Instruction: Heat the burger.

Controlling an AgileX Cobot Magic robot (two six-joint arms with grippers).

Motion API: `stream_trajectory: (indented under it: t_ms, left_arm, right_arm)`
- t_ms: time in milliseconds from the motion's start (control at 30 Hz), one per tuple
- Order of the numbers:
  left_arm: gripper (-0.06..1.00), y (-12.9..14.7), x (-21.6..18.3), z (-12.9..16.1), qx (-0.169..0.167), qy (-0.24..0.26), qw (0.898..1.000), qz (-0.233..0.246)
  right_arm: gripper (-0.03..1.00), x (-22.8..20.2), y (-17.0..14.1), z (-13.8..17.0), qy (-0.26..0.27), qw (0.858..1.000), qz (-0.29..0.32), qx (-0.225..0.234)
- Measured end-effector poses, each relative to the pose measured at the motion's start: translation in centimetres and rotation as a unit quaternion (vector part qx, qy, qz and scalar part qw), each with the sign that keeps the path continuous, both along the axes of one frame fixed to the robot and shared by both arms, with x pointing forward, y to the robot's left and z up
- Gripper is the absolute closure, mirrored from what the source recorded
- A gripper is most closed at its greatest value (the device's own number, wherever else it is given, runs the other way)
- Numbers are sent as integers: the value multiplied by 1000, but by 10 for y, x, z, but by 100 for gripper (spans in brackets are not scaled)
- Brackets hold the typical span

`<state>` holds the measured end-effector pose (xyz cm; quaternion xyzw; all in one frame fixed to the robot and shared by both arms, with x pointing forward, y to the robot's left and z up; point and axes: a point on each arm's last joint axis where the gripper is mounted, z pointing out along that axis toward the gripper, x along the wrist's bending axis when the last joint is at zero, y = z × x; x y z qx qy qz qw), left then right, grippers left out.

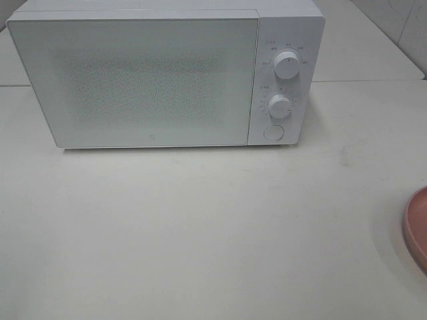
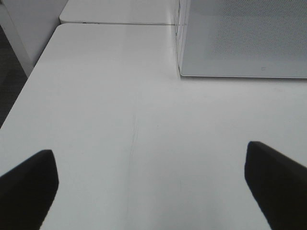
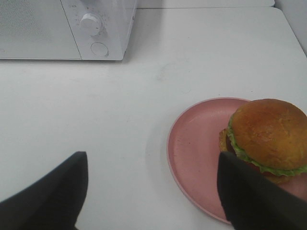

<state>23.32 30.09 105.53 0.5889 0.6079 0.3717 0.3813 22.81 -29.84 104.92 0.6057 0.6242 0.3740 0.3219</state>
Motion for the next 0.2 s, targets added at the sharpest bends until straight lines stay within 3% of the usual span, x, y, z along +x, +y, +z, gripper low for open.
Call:
stream_trajectory:
  t_ms: [200]
  left_arm:
    - [-5, 0, 0, 0, 0, 0, 1000, 0]
  right_arm:
    - [27, 0, 0, 0, 0, 1000, 0, 0]
